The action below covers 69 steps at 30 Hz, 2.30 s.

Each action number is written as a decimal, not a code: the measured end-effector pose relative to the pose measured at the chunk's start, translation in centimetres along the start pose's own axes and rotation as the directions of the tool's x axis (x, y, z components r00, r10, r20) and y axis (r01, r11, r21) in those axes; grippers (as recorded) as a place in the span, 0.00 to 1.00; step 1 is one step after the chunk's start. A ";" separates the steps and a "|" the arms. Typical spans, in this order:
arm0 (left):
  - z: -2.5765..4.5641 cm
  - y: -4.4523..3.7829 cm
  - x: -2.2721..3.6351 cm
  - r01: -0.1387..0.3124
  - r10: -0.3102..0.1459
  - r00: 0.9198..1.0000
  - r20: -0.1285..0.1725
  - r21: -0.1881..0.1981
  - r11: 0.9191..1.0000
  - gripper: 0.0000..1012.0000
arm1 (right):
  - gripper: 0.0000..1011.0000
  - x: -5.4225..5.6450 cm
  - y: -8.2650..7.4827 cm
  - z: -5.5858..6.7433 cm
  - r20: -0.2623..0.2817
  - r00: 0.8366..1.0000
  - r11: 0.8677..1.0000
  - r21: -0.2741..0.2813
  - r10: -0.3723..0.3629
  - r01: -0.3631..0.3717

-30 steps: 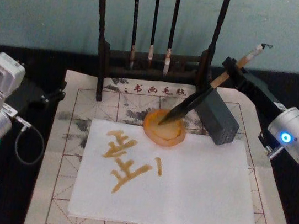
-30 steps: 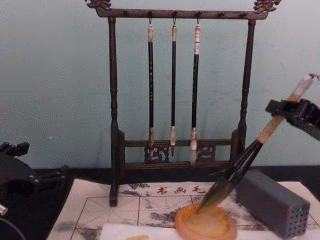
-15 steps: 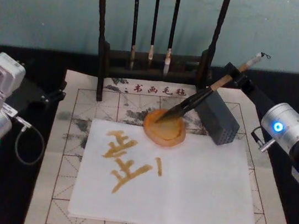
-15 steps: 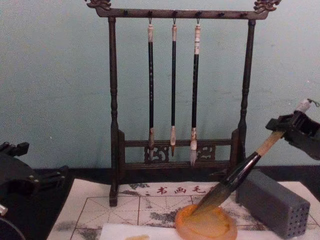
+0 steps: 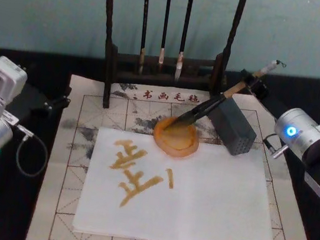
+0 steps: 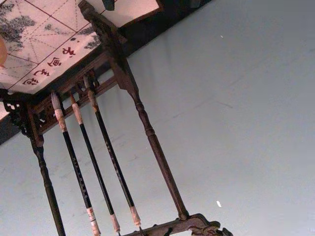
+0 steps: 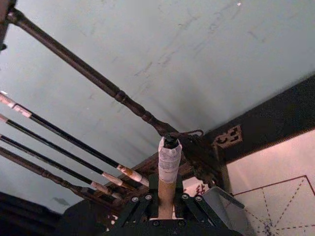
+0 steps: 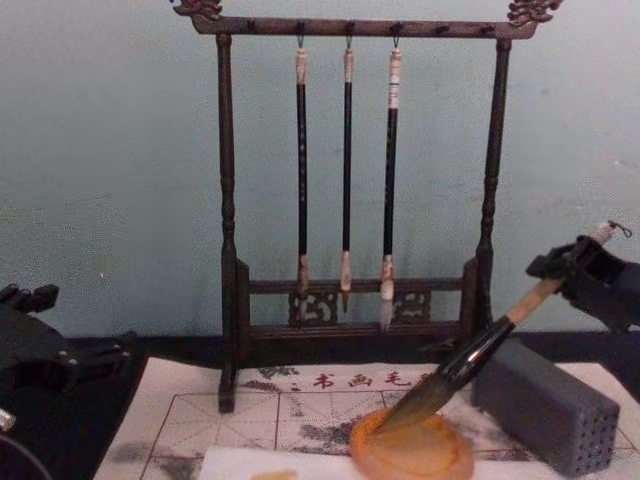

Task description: Pick up the brush from the inkstone, write on the paper, then place the brush back to its original position.

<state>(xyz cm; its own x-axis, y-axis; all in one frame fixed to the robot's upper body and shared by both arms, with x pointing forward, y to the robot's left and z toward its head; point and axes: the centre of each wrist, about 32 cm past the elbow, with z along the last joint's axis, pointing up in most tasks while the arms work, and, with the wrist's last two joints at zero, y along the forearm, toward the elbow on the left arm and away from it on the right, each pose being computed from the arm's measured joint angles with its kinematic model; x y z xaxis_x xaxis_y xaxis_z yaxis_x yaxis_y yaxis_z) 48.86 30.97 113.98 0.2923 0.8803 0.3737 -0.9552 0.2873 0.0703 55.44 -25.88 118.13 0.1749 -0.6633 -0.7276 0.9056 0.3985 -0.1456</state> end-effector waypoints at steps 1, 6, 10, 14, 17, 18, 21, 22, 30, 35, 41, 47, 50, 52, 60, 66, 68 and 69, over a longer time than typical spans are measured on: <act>0.00 0.00 0.00 0.000 0.000 1.000 0.000 0.000 1.000 0.99 | 0.18 0.0 0.0 0.0 -0.002 1.000 1.000 -0.001 -0.002 0.002; 0.00 0.00 0.00 0.000 0.000 1.000 0.000 0.000 1.000 0.99 | 0.18 0.1 0.3 -0.3 -0.014 1.000 1.000 -0.006 -0.015 0.014; 0.00 0.00 0.00 0.000 0.000 1.000 0.000 0.000 1.000 0.99 | 0.18 0.1 0.3 -0.4 -0.027 0.999 1.000 -0.007 -0.021 0.021; 0.00 0.00 0.00 0.000 0.000 1.000 0.000 0.000 1.000 0.99 | 0.18 0.2 0.4 -0.6 -0.038 0.999 1.000 -0.004 -0.028 0.028; 0.00 0.00 0.00 0.000 0.000 1.000 0.000 0.000 1.000 0.99 | 0.18 0.4 0.4 -0.7 -0.049 0.998 0.999 -0.008 -0.040 0.039; 0.00 0.00 0.00 0.000 0.000 1.000 0.000 0.000 1.000 0.99 | 0.18 0.4 0.4 -0.7 -0.050 0.998 0.999 -0.009 -0.041 0.041; 0.00 0.00 0.00 0.000 0.000 1.000 0.000 0.000 1.000 0.99 | 0.18 0.5 0.4 -0.8 -0.055 0.997 0.999 -0.011 -0.048 0.047; 0.00 0.00 0.00 0.000 0.000 1.000 0.000 0.000 1.000 0.99 | 0.18 0.5 0.4 -0.8 -0.055 0.997 0.999 -0.012 -0.049 0.048; 0.00 0.00 0.00 0.000 0.000 1.000 0.000 0.000 1.000 0.99 | 0.18 0.6 0.4 -0.9 -0.062 0.996 0.998 -0.014 -0.058 0.058; 0.00 0.00 0.00 0.000 0.000 1.000 0.000 0.000 1.000 0.99 | 0.18 0.7 0.3 -0.9 -0.061 0.996 0.997 -0.014 -0.070 0.070; 0.00 0.00 0.00 0.000 0.000 1.000 0.000 0.000 1.000 0.99 | 0.18 0.7 0.3 -0.9 -0.062 0.996 0.997 -0.014 -0.070 0.069; 0.00 0.00 0.00 0.000 0.000 1.000 0.000 0.000 1.000 0.99 | 0.18 0.7 0.3 -0.9 -0.062 0.996 0.998 -0.014 -0.069 0.069; 0.00 0.00 0.00 0.000 0.000 1.000 0.000 0.000 1.000 0.99 | 0.18 0.7 0.3 -0.9 -0.062 0.996 0.998 -0.014 -0.069 0.068; 0.00 0.00 0.00 0.000 0.000 1.000 0.000 0.000 1.000 0.99 | 0.18 0.7 0.3 -0.9 -0.062 0.996 0.998 -0.014 -0.068 0.068; 0.00 0.00 0.00 0.000 0.000 1.000 0.000 0.000 1.000 0.99 | 0.42 0.7 0.3 -0.9 -0.062 0.996 0.998 -0.015 -0.067 0.066; 0.00 0.00 0.00 0.000 0.000 1.000 0.000 0.000 1.000 0.99 | 0.59 0.7 0.3 -0.9 -0.062 0.996 0.998 -0.015 -0.066 0.066; 0.00 0.00 0.00 0.000 0.000 1.000 0.000 0.000 1.000 0.99 | 0.65 0.7 0.3 -0.9 -0.062 0.996 0.998 -0.015 -0.066 0.065; 0.00 0.00 0.00 0.000 0.000 1.000 0.000 0.000 1.000 0.99 | 0.67 0.7 0.3 -0.9 -0.062 0.996 0.998 -0.015 -0.066 0.065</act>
<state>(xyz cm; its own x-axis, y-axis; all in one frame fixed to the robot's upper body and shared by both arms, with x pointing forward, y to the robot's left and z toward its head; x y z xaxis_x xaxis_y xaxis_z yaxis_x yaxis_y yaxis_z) 48.86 30.97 113.98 0.2923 0.8803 0.3737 -0.9552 0.2873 0.0703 55.43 -25.65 116.98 0.0906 -0.6480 -0.7563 0.9092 0.3637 -0.2027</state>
